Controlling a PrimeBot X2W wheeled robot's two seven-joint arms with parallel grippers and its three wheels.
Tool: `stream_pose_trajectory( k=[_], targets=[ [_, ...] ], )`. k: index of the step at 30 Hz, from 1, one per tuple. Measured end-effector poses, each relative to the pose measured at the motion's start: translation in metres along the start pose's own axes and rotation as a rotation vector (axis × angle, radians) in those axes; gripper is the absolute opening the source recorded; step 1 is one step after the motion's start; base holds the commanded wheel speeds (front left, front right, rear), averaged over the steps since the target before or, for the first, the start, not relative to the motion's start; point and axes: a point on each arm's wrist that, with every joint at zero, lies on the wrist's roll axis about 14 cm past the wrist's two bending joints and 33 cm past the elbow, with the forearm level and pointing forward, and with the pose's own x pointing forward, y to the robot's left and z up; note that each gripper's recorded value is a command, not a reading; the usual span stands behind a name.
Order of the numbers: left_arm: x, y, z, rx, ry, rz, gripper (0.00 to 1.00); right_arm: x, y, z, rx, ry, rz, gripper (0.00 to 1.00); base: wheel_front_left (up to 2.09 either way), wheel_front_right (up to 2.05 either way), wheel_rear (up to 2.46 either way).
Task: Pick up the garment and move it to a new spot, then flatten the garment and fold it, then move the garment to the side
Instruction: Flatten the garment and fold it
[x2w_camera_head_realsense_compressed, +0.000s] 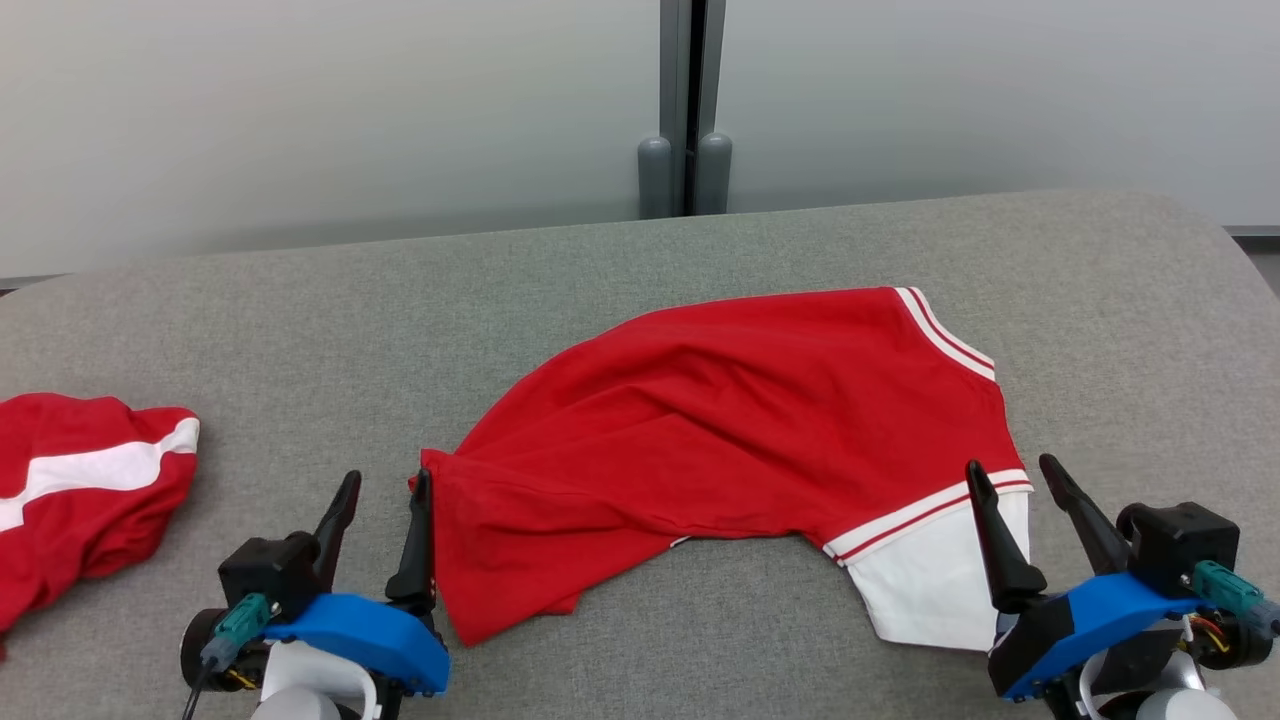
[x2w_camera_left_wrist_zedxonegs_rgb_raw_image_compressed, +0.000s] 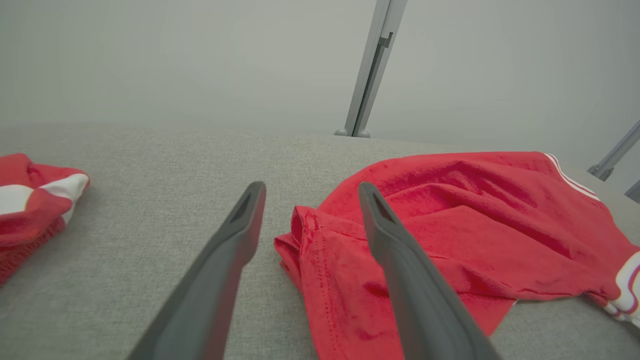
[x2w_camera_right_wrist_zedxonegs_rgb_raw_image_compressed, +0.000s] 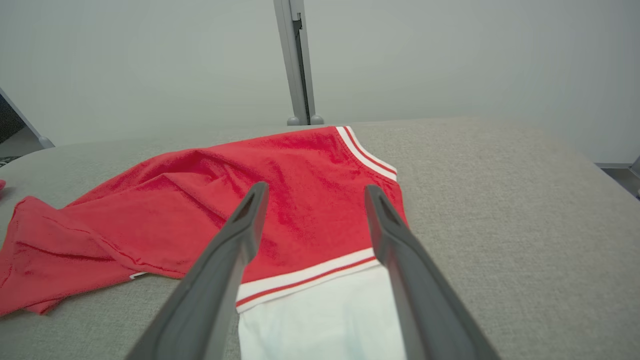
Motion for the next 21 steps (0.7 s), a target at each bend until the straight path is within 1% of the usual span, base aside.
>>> stream_pose_trajectory(
  k=[1, 7, 12, 18, 19, 20, 21],
  targets=[
    [0.005, -0.002, -0.009, -0.019, 0.057, -0.005, 1.0, 0.002, 0.0, -0.005, -0.017, 0.016, -0.001, 1.0, 0.0, 0.0, 0.0],
    [0.022, -0.003, -0.033, -0.094, 0.222, 0.012, 1.0, 0.01, -0.001, -0.012, -0.027, 0.033, -0.002, 1.0, 0.0, 0.0, 0.0],
    [0.032, 0.0, -0.046, -0.124, 0.316, 0.061, 1.0, 0.012, -0.002, -0.019, -0.026, 0.044, -0.004, 1.0, 0.0, 0.0, 0.0],
    [0.037, -0.01, -0.056, -0.159, 0.38, 0.04, 1.0, 0.016, -0.001, -0.017, -0.021, 0.02, -0.001, 1.0, 0.0, 0.0, 0.0],
    [0.037, -0.01, -0.056, -0.159, 0.38, 0.04, 0.95, 0.016, -0.001, -0.017, -0.021, 0.02, -0.001, 1.0, 0.0, 0.0, 0.0],
    [0.039, -0.014, -0.054, -0.154, 0.371, 0.024, 0.5, 0.018, 0.0, -0.016, -0.021, 0.011, 0.002, 1.0, 0.0, 0.0, 0.0],
    [0.04, -0.016, -0.053, -0.152, 0.362, 0.016, 0.0, 0.018, 0.0, -0.017, -0.021, 0.011, 0.003, 1.0, 0.0, 0.0, 0.0]
  ],
)
